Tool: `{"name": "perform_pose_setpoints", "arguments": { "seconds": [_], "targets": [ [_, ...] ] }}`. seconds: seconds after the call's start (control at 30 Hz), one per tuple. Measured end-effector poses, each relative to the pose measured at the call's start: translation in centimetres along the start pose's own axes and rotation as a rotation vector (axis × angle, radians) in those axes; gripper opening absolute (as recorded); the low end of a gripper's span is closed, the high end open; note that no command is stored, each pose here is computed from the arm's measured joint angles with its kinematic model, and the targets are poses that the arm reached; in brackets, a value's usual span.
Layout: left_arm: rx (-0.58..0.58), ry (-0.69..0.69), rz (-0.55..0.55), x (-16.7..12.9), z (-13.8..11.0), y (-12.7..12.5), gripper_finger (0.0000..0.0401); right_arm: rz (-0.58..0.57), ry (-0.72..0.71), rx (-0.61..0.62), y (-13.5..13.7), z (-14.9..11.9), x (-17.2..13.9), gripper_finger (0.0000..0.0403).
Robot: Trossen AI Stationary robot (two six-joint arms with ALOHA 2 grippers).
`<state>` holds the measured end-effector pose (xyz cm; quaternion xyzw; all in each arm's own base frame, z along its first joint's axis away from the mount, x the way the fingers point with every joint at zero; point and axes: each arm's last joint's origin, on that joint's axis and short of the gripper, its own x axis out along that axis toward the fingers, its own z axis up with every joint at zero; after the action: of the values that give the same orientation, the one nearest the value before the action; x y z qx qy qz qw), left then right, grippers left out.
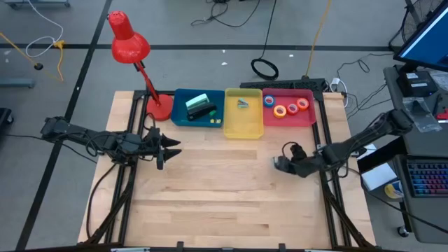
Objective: Pick and place Stapler, Stapler remover, tape
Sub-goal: Put the light blue staple remover into the yellow bin
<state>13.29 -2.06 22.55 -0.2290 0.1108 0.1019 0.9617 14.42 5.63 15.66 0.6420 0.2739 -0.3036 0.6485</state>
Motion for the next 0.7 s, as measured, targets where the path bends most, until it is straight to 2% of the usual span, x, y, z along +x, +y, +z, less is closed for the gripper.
{"name": "perform_pose_setpoints", "arguments": {
  "seconds": [0.17,0.37,0.53,0.7],
  "targets": [
    [0.0,0.001,0.001,0.0,0.0,0.0,0.0218,0.269,-0.054,-0.04,2.7,0.6,-0.6,0.0001],
    [-0.001,0.0,0.0,0.0,0.0,0.0,0.0219,0.525,-0.174,-0.149,5.8,2.4,-1.2,0.0],
    [0.0,0.001,0.0,0.0,0.0,0.0,0.0218,0.561,-0.305,-0.266,7.6,4.4,-2.1,0.0],
    [0.003,0.0,0.0,0.0,0.0,0.0,0.0218,0.545,-0.438,-0.433,10.0,6.4,-3.0,0.0]
  ]
}}
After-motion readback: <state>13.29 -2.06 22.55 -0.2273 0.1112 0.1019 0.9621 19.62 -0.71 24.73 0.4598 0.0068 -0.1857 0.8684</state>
